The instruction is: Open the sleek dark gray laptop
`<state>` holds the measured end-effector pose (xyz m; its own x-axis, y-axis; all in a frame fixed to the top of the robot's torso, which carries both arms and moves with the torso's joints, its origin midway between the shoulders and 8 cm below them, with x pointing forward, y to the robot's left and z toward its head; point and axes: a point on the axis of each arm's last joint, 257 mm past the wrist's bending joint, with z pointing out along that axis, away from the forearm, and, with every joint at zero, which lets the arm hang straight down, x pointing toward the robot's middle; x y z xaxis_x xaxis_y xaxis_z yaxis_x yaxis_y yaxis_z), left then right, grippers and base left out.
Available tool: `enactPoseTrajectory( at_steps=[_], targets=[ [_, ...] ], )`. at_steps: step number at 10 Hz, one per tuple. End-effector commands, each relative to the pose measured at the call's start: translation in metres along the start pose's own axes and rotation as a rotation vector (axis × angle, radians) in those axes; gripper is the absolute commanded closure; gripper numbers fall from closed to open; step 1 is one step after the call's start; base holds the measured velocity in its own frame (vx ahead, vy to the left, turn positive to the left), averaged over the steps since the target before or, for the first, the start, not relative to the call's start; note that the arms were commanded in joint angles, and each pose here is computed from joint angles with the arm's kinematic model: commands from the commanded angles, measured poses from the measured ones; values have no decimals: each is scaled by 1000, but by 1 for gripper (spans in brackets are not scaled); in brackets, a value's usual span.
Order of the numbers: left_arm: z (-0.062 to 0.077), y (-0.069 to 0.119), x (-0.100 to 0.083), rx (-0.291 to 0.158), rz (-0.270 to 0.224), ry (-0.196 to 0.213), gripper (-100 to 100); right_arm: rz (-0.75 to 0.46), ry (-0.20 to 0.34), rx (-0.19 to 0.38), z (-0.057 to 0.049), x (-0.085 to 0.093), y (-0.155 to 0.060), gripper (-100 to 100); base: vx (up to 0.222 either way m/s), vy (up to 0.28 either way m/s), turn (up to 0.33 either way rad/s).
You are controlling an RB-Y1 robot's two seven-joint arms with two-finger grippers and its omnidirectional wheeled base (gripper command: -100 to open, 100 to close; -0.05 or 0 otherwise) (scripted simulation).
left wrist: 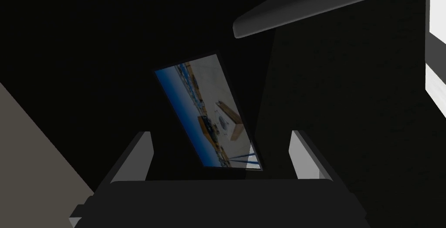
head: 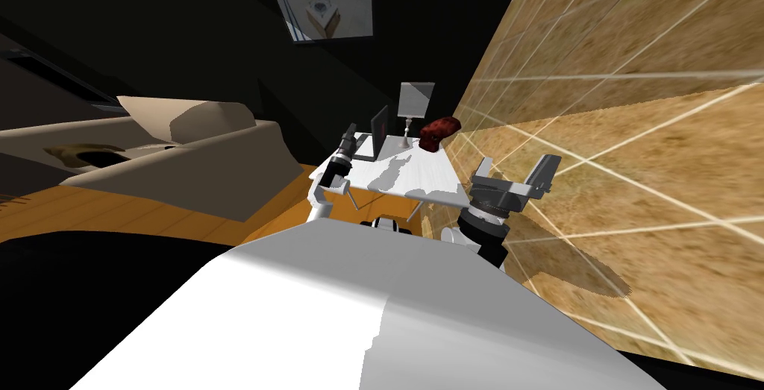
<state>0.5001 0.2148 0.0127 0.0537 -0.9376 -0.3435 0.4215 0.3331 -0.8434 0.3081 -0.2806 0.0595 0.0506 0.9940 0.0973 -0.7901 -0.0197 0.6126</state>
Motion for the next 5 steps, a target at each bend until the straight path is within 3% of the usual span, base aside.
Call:
enactPoseTrajectory(
  at_steps=[1, 2, 4, 5],
  targets=[
    [15, 7, 9, -39, -2, 21, -100, 0, 0, 0, 0, 0, 0, 0, 0, 0, 0],
    [15, 7, 9, -41, -2, 21, -100, 0, 0, 0, 0, 0, 0, 0, 0, 0, 0],
    [31, 12, 18, -74, 0, 45, -100, 0, 0, 0, 0, 0, 0, 0, 0, 0, 0],
    [32, 14, 19, -84, 0, 47, -100, 0, 0, 0, 0, 0, 0, 0, 0, 0, 0]
  ],
)
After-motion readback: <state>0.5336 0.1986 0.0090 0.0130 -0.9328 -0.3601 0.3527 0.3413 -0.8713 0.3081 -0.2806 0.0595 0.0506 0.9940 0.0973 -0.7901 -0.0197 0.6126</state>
